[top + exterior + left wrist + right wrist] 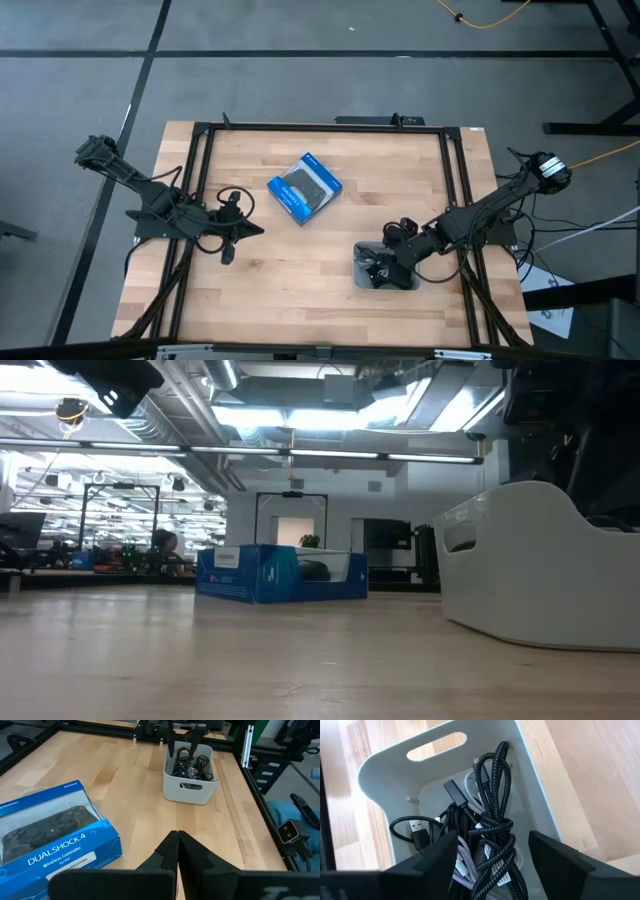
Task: Pick and place USB-C Cables
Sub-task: Return to Home Position
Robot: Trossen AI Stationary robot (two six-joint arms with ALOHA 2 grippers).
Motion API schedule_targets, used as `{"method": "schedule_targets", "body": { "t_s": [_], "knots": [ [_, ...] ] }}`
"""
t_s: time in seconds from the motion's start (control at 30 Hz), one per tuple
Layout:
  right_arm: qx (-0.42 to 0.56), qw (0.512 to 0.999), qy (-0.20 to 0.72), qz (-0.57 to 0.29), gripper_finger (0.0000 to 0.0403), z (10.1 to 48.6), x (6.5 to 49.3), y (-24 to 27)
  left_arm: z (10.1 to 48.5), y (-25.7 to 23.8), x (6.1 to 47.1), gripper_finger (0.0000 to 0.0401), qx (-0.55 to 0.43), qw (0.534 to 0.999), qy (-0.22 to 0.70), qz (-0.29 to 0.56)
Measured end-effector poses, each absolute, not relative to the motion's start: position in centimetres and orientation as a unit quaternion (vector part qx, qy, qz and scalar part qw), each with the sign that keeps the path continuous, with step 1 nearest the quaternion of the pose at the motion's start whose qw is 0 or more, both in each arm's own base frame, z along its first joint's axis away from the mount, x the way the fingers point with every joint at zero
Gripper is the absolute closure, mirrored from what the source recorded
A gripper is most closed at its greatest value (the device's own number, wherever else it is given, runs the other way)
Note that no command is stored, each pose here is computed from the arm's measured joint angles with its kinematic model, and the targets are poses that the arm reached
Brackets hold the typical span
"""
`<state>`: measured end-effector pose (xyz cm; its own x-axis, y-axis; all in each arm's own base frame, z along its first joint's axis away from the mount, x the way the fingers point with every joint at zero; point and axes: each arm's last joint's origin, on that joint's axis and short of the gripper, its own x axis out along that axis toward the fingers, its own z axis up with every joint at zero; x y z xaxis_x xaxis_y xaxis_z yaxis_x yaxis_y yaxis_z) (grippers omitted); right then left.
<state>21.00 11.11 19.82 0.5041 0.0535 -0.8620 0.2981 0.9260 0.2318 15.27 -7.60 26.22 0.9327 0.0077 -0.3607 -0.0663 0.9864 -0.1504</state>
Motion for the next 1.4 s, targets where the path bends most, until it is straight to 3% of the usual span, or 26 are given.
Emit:
{"method": "schedule_targets", "body": {
  "t_s": [0.6, 0.77, 1.1, 1.23, 1.4],
  "knots": [
    [0.153, 0.844, 0.514, -0.029, 0.015, 19.8, 20.8, 11.2, 26.2, -7.6, 15.3, 0.0401, -0.076, 0.98, 0.182, 0.018],
    [0.141, 0.857, 0.496, -0.008, 0.015, 21.7, 20.1, 10.8, 26.2, -7.6, 15.3, 0.0401, -0.045, 0.982, 0.182, 0.013],
    [0.102, 0.949, 0.298, 0.036, 0.015, 29.1, 14.7, 8.4, 26.7, -7.4, 14.9, 0.0401, -0.058, 0.984, 0.171, 0.002],
    [0.086, 0.965, 0.236, 0.078, 0.015, 28.9, 13.0, 8.0, 27.6, -6.9, 14.0, 0.0401, -0.066, 0.987, 0.144, -0.01],
    [0.099, 0.969, 0.202, 0.106, 0.015, 26.0, 11.6, 7.5, 28.4, -6.4, 13.3, 0.0401, -0.055, 0.992, 0.114, -0.017]
  ]
}}
